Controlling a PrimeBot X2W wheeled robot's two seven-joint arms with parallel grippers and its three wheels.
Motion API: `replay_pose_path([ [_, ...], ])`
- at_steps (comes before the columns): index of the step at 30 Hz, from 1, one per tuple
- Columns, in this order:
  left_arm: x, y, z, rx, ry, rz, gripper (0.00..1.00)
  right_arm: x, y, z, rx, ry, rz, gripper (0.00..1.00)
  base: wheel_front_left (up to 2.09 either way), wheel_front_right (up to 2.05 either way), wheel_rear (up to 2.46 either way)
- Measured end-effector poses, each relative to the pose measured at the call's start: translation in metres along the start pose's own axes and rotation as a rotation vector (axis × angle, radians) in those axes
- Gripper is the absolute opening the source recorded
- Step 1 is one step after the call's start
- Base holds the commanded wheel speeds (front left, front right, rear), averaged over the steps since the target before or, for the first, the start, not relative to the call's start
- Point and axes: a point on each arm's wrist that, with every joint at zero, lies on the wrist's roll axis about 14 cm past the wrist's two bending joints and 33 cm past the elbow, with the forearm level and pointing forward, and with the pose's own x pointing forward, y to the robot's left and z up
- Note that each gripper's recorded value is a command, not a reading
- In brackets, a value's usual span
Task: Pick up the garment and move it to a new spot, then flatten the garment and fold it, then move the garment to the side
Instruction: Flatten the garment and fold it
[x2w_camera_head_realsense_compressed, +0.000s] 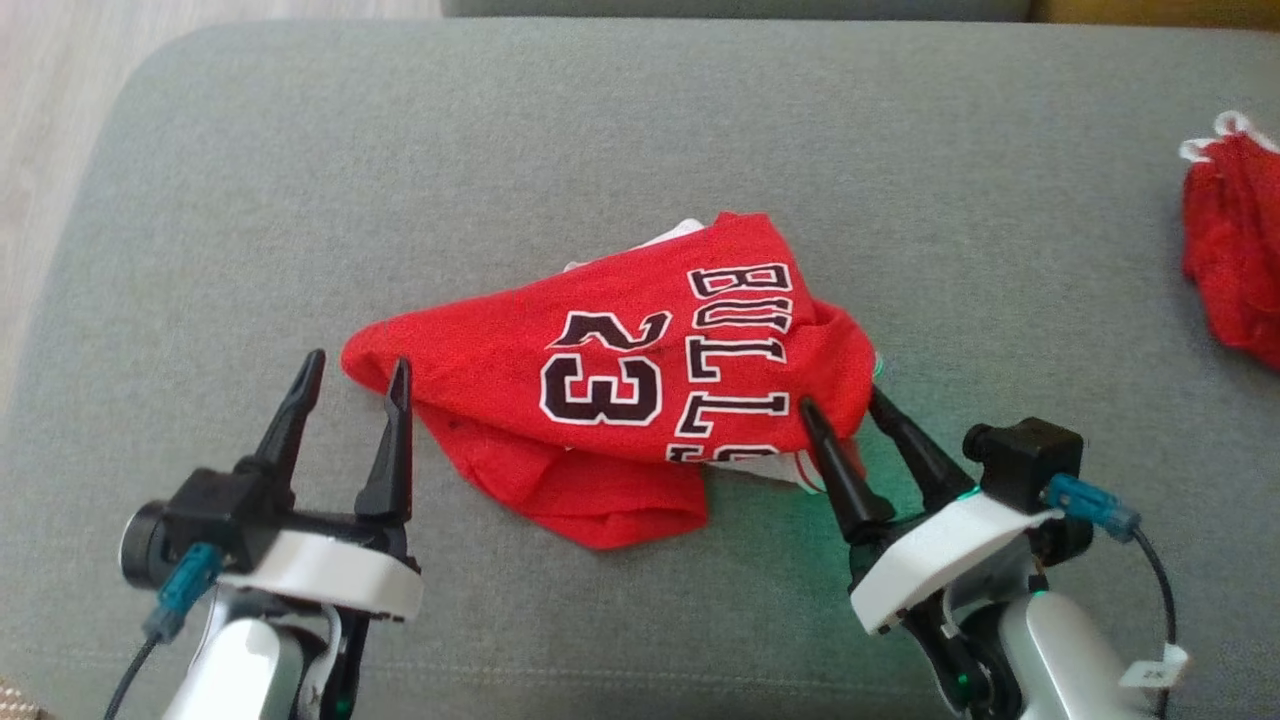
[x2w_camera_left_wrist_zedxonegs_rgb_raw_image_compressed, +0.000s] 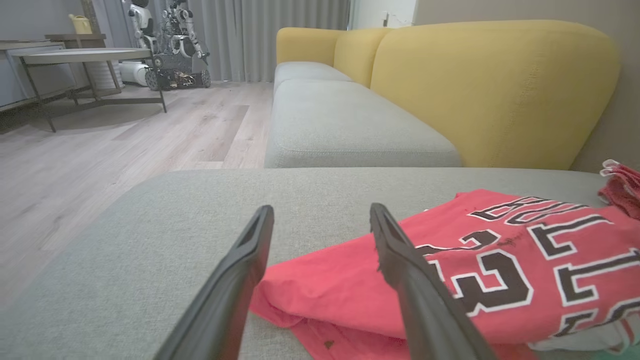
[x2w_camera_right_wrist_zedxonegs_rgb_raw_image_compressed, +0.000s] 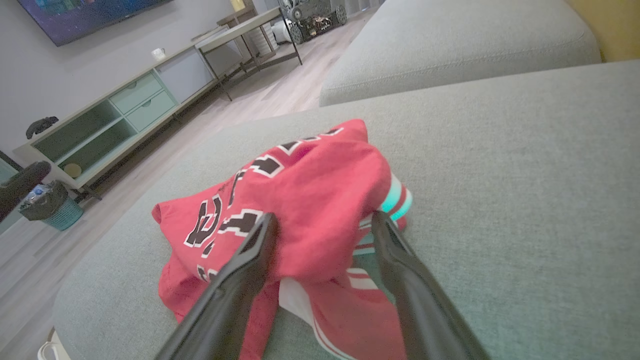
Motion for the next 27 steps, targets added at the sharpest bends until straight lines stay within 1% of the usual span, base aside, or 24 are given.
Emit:
replay_pose_path([
  [1,0.001,0.002,0.000,0.001,0.001,0.004,1.00,0.002,0.000,-0.002,0.003,0.008,0.001,0.00,0.00,0.00,0.00],
  [4,0.003,0.004,-0.002,0.002,0.004,0.012,1.00,0.006,-0.003,-0.006,0.025,0.020,0.003,0.00,0.00,0.00,0.00],
  [9,0.004,0.006,-0.003,0.003,0.005,0.018,1.00,0.010,-0.010,0.004,0.023,-0.007,-0.008,0.00,0.00,0.00,0.00],
  [16,0.011,0.004,-0.006,-0.007,0.008,0.013,1.00,0.021,-0.027,0.031,0.049,-0.081,-0.034,0.00,0.00,0.00,0.00],
  [21,0.020,0.001,-0.005,-0.022,0.000,0.005,1.00,0.041,-0.040,0.048,0.065,-0.099,-0.042,0.00,0.00,0.00,0.00],
  [27,0.024,0.004,-0.014,-0.025,0.021,0.013,1.00,0.077,-0.055,0.054,0.084,-0.066,-0.056,0.00,0.00,0.00,0.00],
])
